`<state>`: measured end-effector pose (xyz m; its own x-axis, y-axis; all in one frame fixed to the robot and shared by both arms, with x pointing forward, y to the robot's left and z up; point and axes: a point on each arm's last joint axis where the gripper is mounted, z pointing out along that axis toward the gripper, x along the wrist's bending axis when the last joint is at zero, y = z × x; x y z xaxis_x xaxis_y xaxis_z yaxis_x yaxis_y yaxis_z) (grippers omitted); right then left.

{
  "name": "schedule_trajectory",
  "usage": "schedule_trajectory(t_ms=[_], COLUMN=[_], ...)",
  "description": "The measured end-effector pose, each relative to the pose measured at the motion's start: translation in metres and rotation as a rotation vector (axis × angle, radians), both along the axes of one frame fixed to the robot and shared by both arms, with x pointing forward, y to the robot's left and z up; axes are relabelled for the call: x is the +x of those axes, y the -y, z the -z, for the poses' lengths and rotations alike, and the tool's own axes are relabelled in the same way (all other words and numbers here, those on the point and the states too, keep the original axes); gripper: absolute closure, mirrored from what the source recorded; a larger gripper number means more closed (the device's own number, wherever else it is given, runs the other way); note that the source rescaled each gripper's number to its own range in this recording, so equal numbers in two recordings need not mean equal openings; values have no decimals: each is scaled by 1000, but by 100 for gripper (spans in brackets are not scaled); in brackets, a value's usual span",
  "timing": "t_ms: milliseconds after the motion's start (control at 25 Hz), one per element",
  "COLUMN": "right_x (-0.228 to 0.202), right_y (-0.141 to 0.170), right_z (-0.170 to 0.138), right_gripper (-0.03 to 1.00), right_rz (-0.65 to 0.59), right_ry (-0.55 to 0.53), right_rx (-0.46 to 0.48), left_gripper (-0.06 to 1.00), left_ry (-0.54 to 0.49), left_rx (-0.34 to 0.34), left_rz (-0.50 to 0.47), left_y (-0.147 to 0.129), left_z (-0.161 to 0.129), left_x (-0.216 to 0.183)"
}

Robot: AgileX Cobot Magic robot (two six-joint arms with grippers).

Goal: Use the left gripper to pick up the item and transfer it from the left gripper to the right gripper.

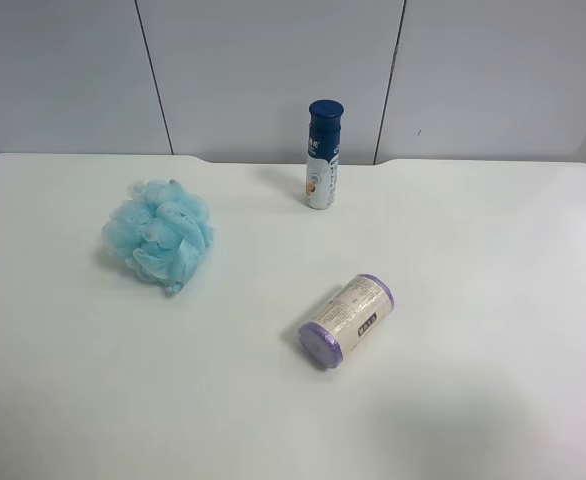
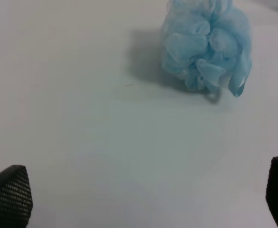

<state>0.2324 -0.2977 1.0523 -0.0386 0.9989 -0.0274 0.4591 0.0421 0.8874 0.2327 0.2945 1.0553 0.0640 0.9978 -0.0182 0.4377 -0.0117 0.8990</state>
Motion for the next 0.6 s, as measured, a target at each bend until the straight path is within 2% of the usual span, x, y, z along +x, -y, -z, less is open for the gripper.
schedule_trajectory(t_ms=[600], right_x=[0], right_y=[0], right_z=[0], right_gripper=[-3], right_rz=[0], right_ry=[0], right_rx=[0], left_gripper=[-6], left_ry=[0], left_rx=[0], left_rz=[0], left_y=[0], left_z=[0], left_x=[0])
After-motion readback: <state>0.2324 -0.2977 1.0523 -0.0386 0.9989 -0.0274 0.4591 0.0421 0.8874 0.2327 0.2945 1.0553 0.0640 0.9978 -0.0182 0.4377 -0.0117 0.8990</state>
